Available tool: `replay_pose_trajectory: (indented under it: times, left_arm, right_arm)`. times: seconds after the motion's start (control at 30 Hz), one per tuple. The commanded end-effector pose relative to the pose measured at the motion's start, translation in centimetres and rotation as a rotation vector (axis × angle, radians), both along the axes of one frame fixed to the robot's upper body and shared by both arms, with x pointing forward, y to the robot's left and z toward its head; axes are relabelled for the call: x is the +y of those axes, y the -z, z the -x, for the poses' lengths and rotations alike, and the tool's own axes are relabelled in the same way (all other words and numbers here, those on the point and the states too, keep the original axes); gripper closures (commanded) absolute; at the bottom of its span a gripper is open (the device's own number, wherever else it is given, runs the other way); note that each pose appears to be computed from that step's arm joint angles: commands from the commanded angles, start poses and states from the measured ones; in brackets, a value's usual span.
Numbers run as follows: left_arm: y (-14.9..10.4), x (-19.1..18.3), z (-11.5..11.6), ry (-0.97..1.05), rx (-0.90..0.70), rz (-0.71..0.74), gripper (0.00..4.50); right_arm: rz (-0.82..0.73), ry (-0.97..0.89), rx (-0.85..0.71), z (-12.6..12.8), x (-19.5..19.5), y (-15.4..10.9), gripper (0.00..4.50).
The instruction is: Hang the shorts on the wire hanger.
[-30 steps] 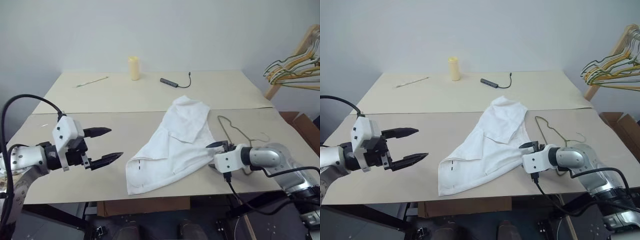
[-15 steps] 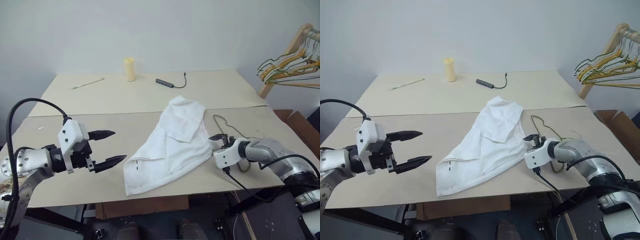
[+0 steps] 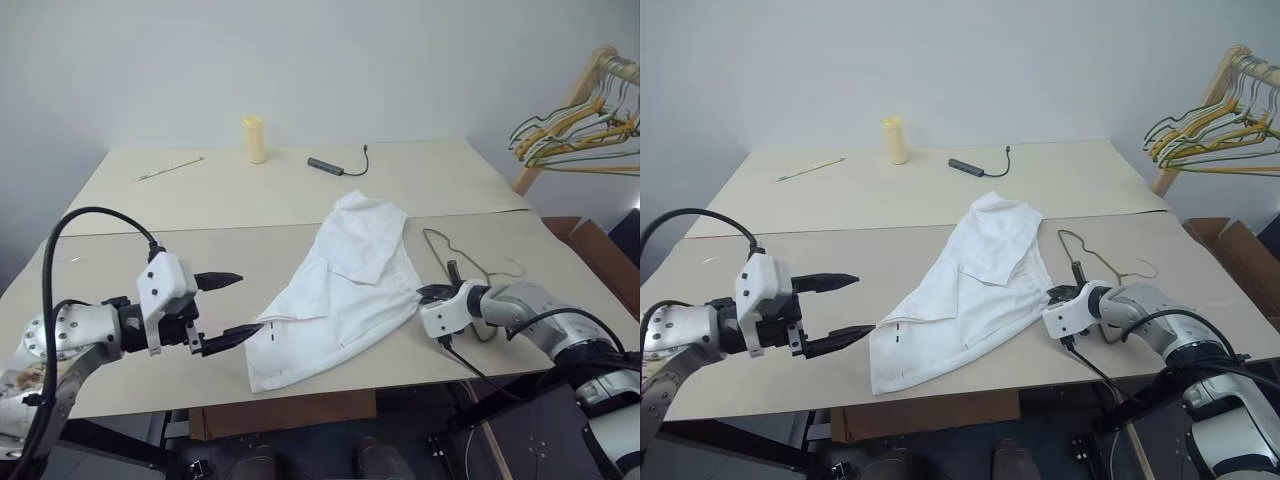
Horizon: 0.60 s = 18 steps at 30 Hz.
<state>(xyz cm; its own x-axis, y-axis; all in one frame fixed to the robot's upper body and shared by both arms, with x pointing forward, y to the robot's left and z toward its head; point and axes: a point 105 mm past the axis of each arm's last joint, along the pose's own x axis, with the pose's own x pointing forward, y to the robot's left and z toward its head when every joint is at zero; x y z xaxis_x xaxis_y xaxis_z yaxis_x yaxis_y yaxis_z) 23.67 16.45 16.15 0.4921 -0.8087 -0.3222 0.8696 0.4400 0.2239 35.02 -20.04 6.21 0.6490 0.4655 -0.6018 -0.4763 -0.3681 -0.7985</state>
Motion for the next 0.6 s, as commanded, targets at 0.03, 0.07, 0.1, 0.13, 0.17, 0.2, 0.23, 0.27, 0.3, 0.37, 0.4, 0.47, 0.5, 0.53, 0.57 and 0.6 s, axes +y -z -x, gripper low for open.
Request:
replay_pose_trajectory:
  times: [0.03,0.07,0.1,0.13,0.17,0.2,0.23,0.27,0.3,0.37,0.4,0.47,0.5,0.53,0.57,0.6]
  left_arm:
    - [0.5,-0.9,0.1,0.054,-0.044,-0.079,0.0]
    - [0.9,-1.0,0.2,0.063,-0.041,-0.096,0.0]
    - [1.3,-1.1,0.2,0.076,-0.037,-0.115,0.0]
    - [1.7,-1.3,0.2,0.088,-0.033,-0.132,0.0]
    - [2.3,-1.4,0.3,0.11,-0.028,-0.159,0.0]
    - [2.8,-1.6,0.5,0.138,-0.021,-0.184,0.0]
    - [3.3,-1.8,0.6,0.161,-0.01,-0.199,0.0]
    - [3.8,-1.9,0.6,0.172,-0.003,-0.213,0.0]
    - [4.4,-2.1,0.5,0.176,0.003,-0.236,0.0]
    - [5.6,-2.1,0.1,0.18,-0.003,-0.302,0.0]
    - [6.0,-2.0,0.0,0.185,-0.009,-0.337,0.0]
    - [6.8,-1.7,-0.2,0.201,-0.018,-0.401,0.0]
    - [7.1,-1.5,-0.3,0.201,-0.019,-0.424,0.0]
    - [7.4,-1.2,-0.4,0.204,-0.022,-0.452,0.0]
    - [7.7,-0.9,-0.4,0.211,-0.019,-0.474,0.0]
    - [7.9,-0.7,-0.4,0.22,-0.017,-0.492,0.0]
  right_arm:
    - [-0.053,-0.008,-0.018,-0.2,0.9,-1.6,4.45]
    - [-0.063,-0.002,-0.012,-0.1,1.0,-1.7,4.45]
    - [-0.079,0.006,-0.008,-0.1,1.2,-1.9,4.45]
    - [-0.09,0.011,-0.003,0.0,1.4,-2.1,4.45]
    - [-0.096,0.012,0.001,0.1,1.5,-2.2,4.45]
    - [-0.097,0.012,0.006,0.2,1.7,-2.3,4.45]
    - [-0.099,0.01,0.011,0.3,1.8,-2.4,4.45]
    - [-0.102,0.009,0.014,0.4,1.9,-2.4,4.45]
    - [-0.106,0.009,0.017,0.5,2.0,-2.5,4.45]
    - [-0.108,0.009,0.019,0.6,2.1,-2.6,4.45]
    - [-0.109,0.009,0.019,0.7,2.1,-2.6,4.45]
    - [-0.111,0.009,0.02,0.8,2.2,-2.8,4.45]
    - [-0.112,0.009,0.02,0.9,2.1,-2.9,4.45]
    - [-0.114,0.011,0.02,0.9,2.1,-2.9,4.45]
    - [-0.115,0.013,0.02,1.0,2.1,-3.0,4.45]
    - [-0.115,0.015,0.02,1.0,2.1,-3.0,4.45]
